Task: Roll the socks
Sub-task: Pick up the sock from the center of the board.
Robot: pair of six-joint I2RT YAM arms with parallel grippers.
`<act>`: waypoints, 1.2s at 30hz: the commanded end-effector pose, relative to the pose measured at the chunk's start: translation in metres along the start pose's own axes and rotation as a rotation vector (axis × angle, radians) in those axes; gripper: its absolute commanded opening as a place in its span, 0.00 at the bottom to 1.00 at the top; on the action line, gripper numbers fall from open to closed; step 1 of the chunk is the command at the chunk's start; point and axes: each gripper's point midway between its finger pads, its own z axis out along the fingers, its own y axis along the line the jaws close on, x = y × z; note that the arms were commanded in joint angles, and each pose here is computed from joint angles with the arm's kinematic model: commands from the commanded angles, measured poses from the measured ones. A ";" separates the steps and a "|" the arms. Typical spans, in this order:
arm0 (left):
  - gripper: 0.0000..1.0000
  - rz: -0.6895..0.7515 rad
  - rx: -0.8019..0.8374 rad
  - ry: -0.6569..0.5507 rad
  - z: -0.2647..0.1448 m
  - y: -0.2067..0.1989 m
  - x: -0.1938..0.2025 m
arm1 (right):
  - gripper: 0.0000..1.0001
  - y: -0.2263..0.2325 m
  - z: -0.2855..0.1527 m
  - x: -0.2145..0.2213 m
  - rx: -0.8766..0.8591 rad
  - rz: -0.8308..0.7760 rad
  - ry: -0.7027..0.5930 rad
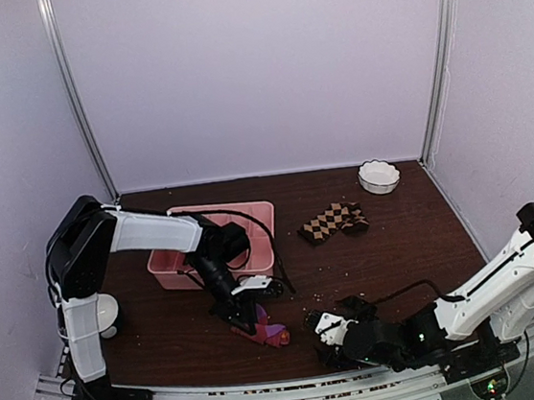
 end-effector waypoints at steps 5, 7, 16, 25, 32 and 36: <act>0.11 -0.020 0.079 -0.042 -0.009 -0.012 -0.009 | 1.00 0.026 -0.002 -0.054 0.024 -0.465 -0.088; 0.11 -0.029 0.090 -0.041 -0.009 -0.012 -0.009 | 1.00 0.033 0.003 -0.066 0.021 -0.542 -0.107; 0.11 -0.039 0.109 -0.035 -0.009 -0.013 -0.009 | 0.95 0.049 0.038 -0.077 0.029 -0.743 -0.063; 0.11 -0.040 0.136 -0.046 -0.012 -0.020 -0.014 | 0.50 0.036 0.071 -0.088 0.154 -0.840 0.037; 0.19 -0.054 0.096 -0.095 -0.034 -0.015 -0.028 | 0.04 0.031 0.075 -0.086 0.172 -0.745 0.103; 0.96 -0.062 -0.012 -0.123 -0.071 -0.009 -0.041 | 0.00 0.009 0.069 -0.094 0.272 -0.583 0.091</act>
